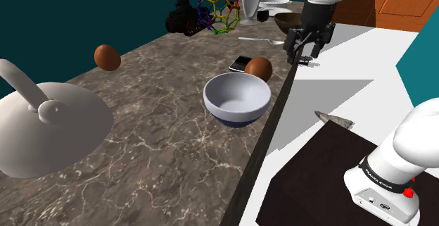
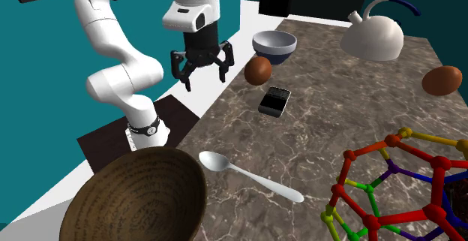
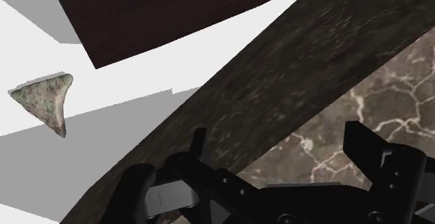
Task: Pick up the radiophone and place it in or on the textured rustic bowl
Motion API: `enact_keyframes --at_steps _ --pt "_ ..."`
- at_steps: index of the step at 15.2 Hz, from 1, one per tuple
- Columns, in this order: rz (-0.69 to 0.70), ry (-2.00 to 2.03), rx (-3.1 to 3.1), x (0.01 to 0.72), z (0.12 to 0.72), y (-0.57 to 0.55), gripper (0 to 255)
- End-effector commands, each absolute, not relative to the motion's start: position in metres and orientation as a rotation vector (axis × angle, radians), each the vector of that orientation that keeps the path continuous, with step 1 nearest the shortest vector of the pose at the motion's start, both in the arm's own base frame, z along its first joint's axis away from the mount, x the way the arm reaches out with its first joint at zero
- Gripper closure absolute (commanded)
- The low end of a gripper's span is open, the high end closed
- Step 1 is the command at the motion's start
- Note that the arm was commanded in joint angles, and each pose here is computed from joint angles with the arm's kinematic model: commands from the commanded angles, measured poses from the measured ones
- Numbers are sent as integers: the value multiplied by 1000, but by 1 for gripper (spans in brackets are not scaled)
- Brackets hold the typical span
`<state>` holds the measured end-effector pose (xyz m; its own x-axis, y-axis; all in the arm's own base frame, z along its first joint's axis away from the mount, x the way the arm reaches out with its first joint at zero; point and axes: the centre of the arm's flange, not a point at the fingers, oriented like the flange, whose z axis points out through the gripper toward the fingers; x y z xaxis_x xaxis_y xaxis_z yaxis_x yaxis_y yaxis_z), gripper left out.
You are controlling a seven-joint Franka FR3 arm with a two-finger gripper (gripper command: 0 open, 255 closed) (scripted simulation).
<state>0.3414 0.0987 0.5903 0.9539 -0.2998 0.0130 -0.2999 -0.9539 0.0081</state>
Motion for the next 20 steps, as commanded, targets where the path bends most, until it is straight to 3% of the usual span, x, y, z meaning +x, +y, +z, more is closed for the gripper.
enact_keyframes --at_steps 1,13,20 --pt "16 -654 3075 355 590 120 0" --pt "9 -1601 2776 482 599 191 0" --pt "9 -1601 2776 484 562 193 0"
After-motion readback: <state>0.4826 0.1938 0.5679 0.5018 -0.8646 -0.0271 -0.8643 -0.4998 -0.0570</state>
